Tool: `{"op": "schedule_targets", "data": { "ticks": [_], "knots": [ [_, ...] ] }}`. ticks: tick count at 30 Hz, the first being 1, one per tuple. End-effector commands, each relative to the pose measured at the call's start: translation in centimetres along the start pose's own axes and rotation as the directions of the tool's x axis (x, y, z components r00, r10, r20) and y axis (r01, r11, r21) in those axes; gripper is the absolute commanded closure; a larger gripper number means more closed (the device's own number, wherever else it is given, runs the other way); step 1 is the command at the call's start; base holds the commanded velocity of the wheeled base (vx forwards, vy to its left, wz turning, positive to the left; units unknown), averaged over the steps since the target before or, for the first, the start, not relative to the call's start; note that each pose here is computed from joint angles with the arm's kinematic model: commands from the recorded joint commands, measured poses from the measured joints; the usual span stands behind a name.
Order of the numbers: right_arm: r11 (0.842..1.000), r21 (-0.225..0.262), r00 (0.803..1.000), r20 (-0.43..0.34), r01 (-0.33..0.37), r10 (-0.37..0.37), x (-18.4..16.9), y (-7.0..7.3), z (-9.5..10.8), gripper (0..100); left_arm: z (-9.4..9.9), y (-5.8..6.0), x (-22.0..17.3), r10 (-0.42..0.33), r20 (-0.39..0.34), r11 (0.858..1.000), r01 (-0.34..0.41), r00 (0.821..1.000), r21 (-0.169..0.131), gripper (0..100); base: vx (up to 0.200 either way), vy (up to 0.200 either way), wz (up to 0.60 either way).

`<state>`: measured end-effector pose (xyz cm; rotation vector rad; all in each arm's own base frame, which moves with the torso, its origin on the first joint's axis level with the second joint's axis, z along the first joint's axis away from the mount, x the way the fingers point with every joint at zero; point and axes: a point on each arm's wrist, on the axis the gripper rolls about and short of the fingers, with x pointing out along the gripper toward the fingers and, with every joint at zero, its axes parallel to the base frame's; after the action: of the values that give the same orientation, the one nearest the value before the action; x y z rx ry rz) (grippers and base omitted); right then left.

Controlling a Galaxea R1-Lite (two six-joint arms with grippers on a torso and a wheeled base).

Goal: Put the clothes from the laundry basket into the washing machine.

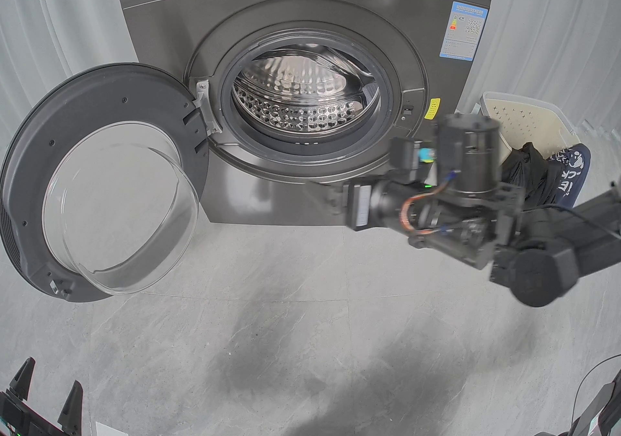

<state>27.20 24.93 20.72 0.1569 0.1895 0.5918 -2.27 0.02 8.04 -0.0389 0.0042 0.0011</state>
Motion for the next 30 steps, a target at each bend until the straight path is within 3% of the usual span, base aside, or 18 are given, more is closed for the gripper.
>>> {"op": "schedule_targets", "data": {
  "ticks": [1,3,5,6,8,10,14,16,20,22,27,30],
  "knots": [
    [0.963,-0.042,0.945,0.211,0.265,-0.251,-22.0,-7.5,1.0,0,-0.4,0.0,0.0,-0.001,-0.003,1.000,0.001,1.000,0.005,0,0.000,0.000,0.00],
    [0.956,-0.038,0.933,0.233,0.290,-0.274,-23.6,-7.7,0.4,0,-0.4,0.0,0.0,0.001,-0.005,1.000,-0.001,1.000,0.005,0,0.000,0.000,0.00],
    [0.931,-0.049,0.904,0.263,0.361,-0.337,-26.3,-8.3,-1.1,0,-0.4,0.0,0.0,0.001,-0.003,1.000,-0.001,1.000,0.005,0,0.000,0.000,0.00],
    [0.931,-0.049,0.904,0.263,0.361,-0.337,-26.3,-8.3,-1.1,0,-0.4,0.0,0.0,0.001,-0.003,1.000,-0.001,1.000,0.005,0,0.000,0.000,0.00],
    [0.900,-0.059,0.866,0.307,0.431,-0.395,-28.6,-8.6,-2.5,0,-0.4,0.0,0.0,-0.001,-0.005,1.000,0.001,1.000,0.005,0,0.000,0.000,0.00],
    [0.883,-0.052,0.844,0.325,0.466,-0.426,-29.8,-8.6,-3.5,0,-0.4,0.0,0.0,0.001,-0.003,1.000,-0.001,1.000,0.005,0,0.000,0.000,0.00],
    [0.854,-0.071,0.826,0.307,0.515,-0.472,-31.4,-8.8,-7.1,0,-0.4,0.0,0.0,-0.001,-0.003,1.000,0.001,1.000,0.005,0,0.000,0.000,0.00],
    [0.847,-0.066,0.821,0.296,0.527,-0.488,-32.3,-8.8,-9.5,0,-0.4,0.0,0.0,-0.001,-0.005,1.000,0.001,1.000,0.005,0,0.000,0.000,0.00],
    [0.835,-0.040,0.798,0.322,0.549,-0.509,-34.6,-7.9,-11.7,0,-0.4,0.0,0.0,0.001,-0.005,1.000,-0.001,1.000,0.004,0,0.000,0.000,0.00],
    [0.811,-0.061,0.788,0.292,0.581,-0.542,-35.8,-7.5,-14.2,0,-0.4,0.0,0.0,-0.002,-0.004,1.000,0.002,1.000,0.005,0,0.000,0.000,0.00],
    [0.816,-0.073,0.799,0.272,0.573,-0.537,-36.4,-7.2,-16.2,0,-0.4,0.0,0.0,-0.001,-0.003,1.000,0.001,1.000,0.005,0,0.000,0.000,0.00],
    [0.824,-0.053,0.802,0.274,0.564,-0.531,-36.5,-7.1,-16.4,0,-0.4,0.0,0.0,-0.001,-0.005,1.000,0.001,1.000,0.005,0,0.000,0.000,0.00]
  ]
}}
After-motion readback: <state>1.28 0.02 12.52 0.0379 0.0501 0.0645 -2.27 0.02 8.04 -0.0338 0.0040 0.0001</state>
